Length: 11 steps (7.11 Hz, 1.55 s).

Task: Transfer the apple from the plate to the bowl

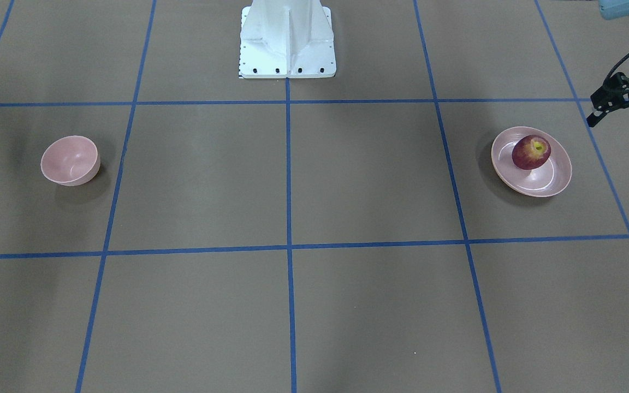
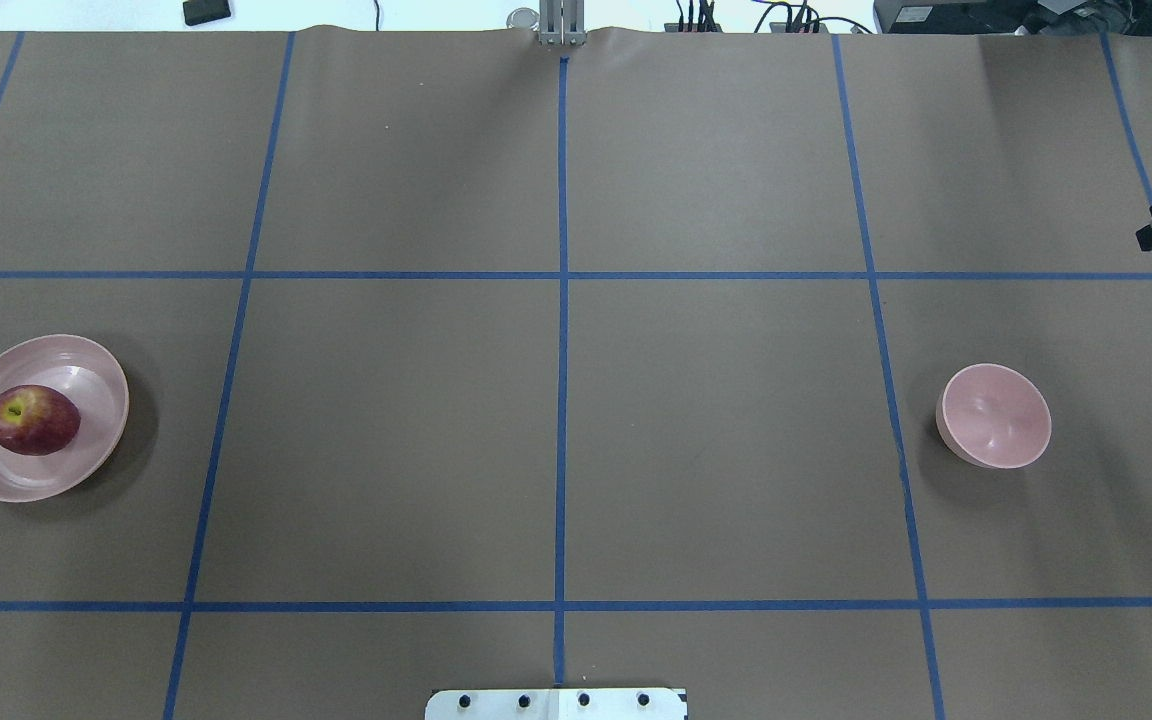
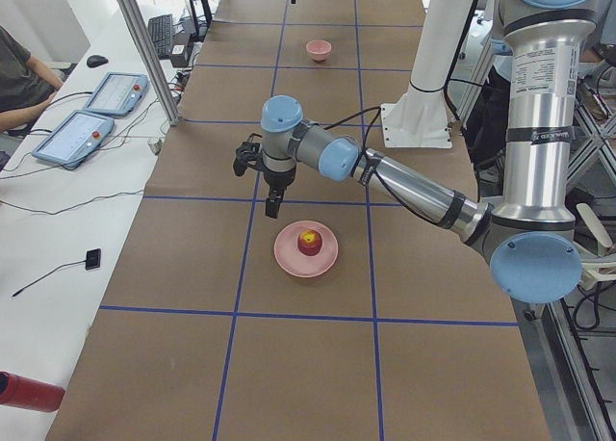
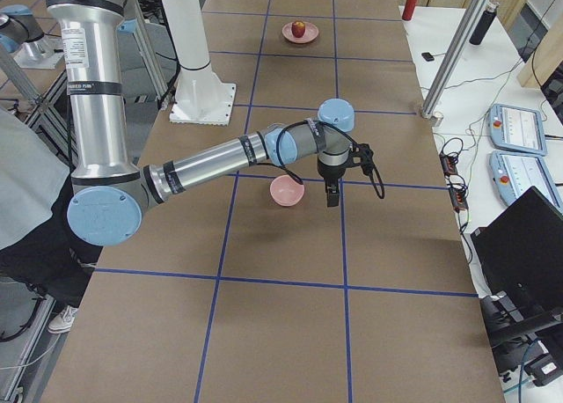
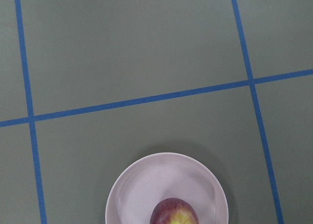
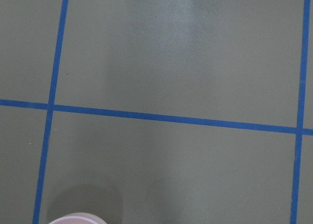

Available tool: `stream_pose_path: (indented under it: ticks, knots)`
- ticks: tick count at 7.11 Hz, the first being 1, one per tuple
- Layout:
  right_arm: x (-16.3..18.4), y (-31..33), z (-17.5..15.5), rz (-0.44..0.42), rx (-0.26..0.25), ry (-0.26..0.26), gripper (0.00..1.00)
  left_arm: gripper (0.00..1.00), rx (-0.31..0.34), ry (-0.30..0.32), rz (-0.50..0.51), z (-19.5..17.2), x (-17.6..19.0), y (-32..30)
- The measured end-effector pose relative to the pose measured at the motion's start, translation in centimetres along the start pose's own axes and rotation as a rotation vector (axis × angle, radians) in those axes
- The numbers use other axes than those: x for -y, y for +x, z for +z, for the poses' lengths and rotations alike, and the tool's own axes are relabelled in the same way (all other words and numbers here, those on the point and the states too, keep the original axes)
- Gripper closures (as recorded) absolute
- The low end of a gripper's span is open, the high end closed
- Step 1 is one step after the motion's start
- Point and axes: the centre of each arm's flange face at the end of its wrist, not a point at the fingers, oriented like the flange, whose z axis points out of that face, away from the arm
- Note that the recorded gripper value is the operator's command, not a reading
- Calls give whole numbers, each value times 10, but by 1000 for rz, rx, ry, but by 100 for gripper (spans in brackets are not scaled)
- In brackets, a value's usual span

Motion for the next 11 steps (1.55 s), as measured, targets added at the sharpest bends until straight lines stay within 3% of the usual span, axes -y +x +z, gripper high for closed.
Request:
stream_pose_path:
  ticks: [7,9,11]
  knots:
    - [-6,-10,-6,-19,39,3,0,2,1,1,1,-1,-1,1]
    - [-25,-18,18,-23,61,-53,0,2,8,-4,1,3,0,-2]
    - [-51,-44,71,-35,89,-97,0,2,11,-16,-9,9,0,-5]
